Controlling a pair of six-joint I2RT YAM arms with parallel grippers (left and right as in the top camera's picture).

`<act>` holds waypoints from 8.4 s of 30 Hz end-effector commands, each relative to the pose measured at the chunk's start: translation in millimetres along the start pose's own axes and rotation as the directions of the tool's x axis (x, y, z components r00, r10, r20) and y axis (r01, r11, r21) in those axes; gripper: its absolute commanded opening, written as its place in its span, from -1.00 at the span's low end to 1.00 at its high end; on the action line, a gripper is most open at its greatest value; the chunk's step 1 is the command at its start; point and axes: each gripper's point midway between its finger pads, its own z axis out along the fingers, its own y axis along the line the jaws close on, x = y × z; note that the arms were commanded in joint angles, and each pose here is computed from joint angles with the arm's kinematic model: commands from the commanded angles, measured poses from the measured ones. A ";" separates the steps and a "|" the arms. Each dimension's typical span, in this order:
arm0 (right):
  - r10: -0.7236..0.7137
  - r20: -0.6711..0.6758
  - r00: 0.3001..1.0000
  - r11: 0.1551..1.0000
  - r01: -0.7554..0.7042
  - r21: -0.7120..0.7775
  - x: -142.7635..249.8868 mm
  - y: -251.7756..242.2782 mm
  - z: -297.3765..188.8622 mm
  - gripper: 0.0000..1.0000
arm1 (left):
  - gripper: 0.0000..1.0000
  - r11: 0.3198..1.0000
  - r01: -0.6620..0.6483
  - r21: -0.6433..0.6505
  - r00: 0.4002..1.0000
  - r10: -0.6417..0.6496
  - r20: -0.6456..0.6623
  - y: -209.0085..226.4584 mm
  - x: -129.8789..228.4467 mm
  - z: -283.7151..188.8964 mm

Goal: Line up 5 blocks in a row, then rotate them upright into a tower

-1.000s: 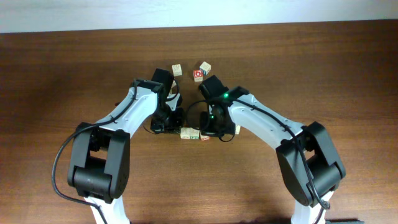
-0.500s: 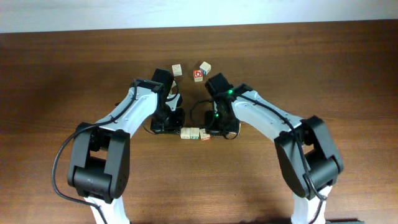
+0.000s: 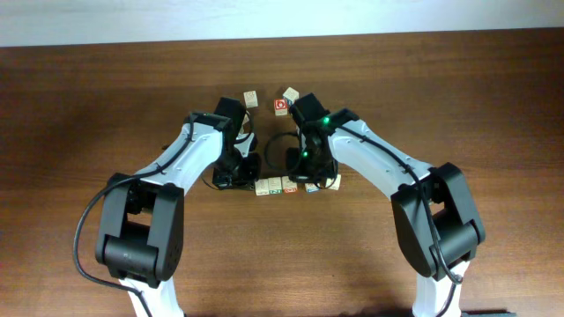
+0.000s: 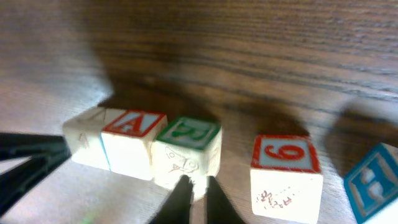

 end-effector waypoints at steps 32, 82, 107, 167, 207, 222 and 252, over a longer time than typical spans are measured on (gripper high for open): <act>-0.003 -0.045 0.999 1.000 0.002 -0.014 7.0 4.0 13.3 -0.74 | -1.00 0.999 0.006 0.049 1.000 -0.006 -0.005 -11.0 -0.9 -1.6; 0.141 -0.083 0.986 0.963 -0.118 0.243 -0.8 -115.0 -30.0 -0.72 | -0.81 0.995 0.010 -0.101 0.984 0.009 0.180 28.2 -58.6 -86.0; -0.071 -0.126 0.990 0.997 0.068 -0.028 -10.6 -42.2 -10.6 -0.34 | -0.86 0.995 0.013 -0.104 0.988 0.004 0.155 28.2 -52.3 -84.7; -0.099 0.118 0.988 0.983 0.116 -0.141 -9.7 -73.8 -36.9 -0.92 | -1.00 0.985 0.048 0.164 0.983 -0.076 0.166 -2.1 7.1 7.6; -0.035 -0.029 0.999 0.991 0.031 -0.129 16.1 -49.9 11.1 -0.91 | -1.00 0.996 -0.085 0.018 0.950 0.076 0.302 14.8 -20.8 2.4; -0.068 0.014 0.998 0.966 0.069 -0.247 5.5 -27.2 6.8 -0.91 | -1.00 0.992 -0.113 0.055 0.952 0.093 0.291 2.1 -17.0 4.7; -0.265 0.164 0.950 0.946 0.290 -0.148 4.6 42.6 -24.9 -0.91 | -1.00 0.989 -0.120 0.085 0.956 0.092 0.277 -2.8 -13.6 5.1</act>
